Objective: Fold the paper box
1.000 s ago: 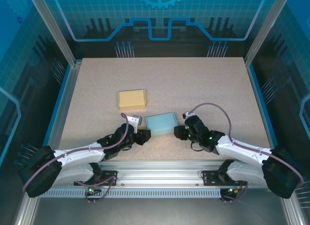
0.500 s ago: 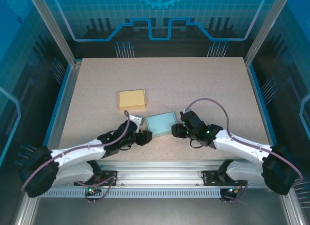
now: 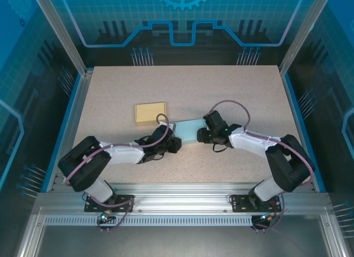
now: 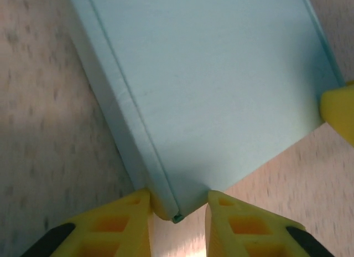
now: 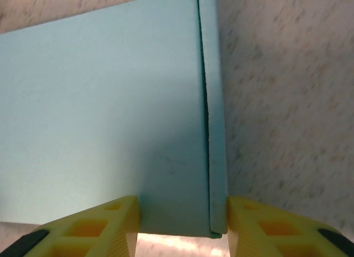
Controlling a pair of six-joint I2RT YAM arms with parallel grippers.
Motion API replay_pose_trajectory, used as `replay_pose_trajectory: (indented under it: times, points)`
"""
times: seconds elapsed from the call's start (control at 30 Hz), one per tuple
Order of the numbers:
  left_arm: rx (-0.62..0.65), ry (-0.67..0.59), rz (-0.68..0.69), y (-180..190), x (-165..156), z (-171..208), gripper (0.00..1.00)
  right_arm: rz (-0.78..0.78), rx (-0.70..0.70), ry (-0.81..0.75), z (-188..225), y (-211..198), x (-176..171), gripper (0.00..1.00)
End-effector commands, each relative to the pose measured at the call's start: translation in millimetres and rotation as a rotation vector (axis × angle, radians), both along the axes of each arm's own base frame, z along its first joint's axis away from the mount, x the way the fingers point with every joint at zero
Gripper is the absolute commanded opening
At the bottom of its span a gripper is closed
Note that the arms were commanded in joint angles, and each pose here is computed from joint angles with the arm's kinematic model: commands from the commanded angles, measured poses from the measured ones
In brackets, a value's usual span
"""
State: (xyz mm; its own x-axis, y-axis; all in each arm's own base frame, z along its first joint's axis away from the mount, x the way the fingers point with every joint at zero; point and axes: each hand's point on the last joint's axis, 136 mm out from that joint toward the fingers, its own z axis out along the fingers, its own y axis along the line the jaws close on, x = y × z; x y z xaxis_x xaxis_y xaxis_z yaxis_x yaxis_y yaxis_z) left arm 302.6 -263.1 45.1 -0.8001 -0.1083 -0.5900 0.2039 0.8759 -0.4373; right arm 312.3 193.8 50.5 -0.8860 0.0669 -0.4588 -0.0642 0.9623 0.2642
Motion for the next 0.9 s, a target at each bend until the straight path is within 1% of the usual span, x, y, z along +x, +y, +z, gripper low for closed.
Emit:
replay_pose_trajectory:
  times: [0.0, 0.1, 0.17, 0.27, 0.37, 0.5, 0.57, 0.63, 0.77, 0.83, 0.87]
  points:
    - [-0.044, -0.017, -0.020, -11, 32, 0, 0.27, 0.078, 0.019, 0.023, -4, 13, 12, 0.44]
    - [-0.060, -0.040, -0.015, -15, 61, 10, 0.27, 0.077, 0.030, 0.020, 0, 13, 33, 0.43]
    - [-0.039, -0.050, -0.008, -14, 73, 12, 0.28, 0.070, 0.026, 0.024, 0, 13, 42, 0.43]
    - [-0.043, -0.047, 0.007, -12, 85, 15, 0.34, 0.067, 0.024, 0.014, 3, 12, 48, 0.50]
    - [-0.065, -0.047, 0.008, -10, 83, 23, 0.39, 0.065, 0.014, -0.009, 15, 9, 53, 0.58]
    - [-0.120, -0.048, -0.015, -8, 65, 50, 0.54, 0.065, -0.003, -0.085, 52, -1, 56, 0.63]
    - [-0.142, -0.062, -0.035, -5, 55, 73, 0.61, 0.060, -0.026, -0.132, 74, -9, 54, 0.65]
    - [-0.133, -0.092, -0.040, 4, 44, 95, 0.68, 0.039, -0.066, -0.179, 93, -22, 50, 0.69]
    - [-0.035, -0.196, 0.009, 42, 26, 133, 0.88, -0.013, -0.160, -0.281, 122, -57, 34, 0.78]
    - [0.030, -0.249, 0.062, 68, 18, 147, 0.97, -0.046, -0.190, -0.333, 134, -76, 25, 0.85]
    - [0.072, -0.276, 0.096, 84, 14, 151, 0.99, -0.066, -0.199, -0.361, 140, -86, 19, 0.91]
